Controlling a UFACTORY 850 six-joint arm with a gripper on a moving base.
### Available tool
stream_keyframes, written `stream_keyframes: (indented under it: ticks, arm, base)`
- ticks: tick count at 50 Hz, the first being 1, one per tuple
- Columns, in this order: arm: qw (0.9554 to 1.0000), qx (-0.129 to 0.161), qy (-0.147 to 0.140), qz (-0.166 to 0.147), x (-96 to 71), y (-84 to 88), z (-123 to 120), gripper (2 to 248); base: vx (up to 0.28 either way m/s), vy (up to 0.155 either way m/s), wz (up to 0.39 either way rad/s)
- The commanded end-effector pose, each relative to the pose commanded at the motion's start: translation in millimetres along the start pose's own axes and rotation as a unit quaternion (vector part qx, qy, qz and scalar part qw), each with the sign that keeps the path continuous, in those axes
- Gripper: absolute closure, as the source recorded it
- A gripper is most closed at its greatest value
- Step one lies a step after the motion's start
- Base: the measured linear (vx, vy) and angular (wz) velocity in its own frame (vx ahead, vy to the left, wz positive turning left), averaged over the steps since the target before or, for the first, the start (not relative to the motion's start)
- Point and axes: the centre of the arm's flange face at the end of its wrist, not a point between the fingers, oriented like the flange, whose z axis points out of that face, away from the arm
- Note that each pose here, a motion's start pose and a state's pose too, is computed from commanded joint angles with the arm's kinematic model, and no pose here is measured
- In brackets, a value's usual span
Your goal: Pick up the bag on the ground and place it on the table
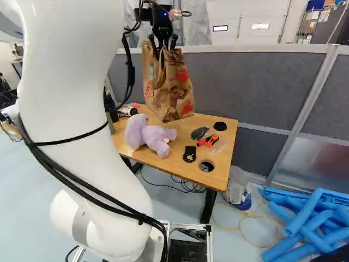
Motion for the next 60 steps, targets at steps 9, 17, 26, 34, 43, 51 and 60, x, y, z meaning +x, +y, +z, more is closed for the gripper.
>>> stream_keyframes:
  ticks: [9, 17, 26, 34, 43, 51, 60]
  arm:
    - [1.0000, 0.000, 0.000, 0.000, 0.0, 0.0, 0, 228]
    - [1.0000, 0.000, 0.001, -0.001, 3.8, 2.1, 1, 228]
    - [1.0000, -0.001, 0.001, -0.002, 7.6, 4.2, 1, 228]
    - [1.0000, -0.001, 0.002, -0.002, 11.1, 6.2, 2, 228]
    - [1.0000, -0.002, 0.004, -0.005, 19.6, 9.7, 3, 228]
    - [0.9999, -0.004, 0.006, -0.009, 30.8, 13.4, 5, 228]
    - [0.9999, 0.000, 0.003, -0.012, 46.1, 20.3, 16, 228]
  base:
    - [0.076, 0.003, -0.006]
    - [0.057, 0.001, -0.005]
    - [-0.003, 0.000, 0.000]
    - [-0.005, 0.000, 0.000]
    - [0.000, 0.000, 0.000]
    - [0.000, 0.000, 0.000]
    - [0.000, 0.000, 0.000]
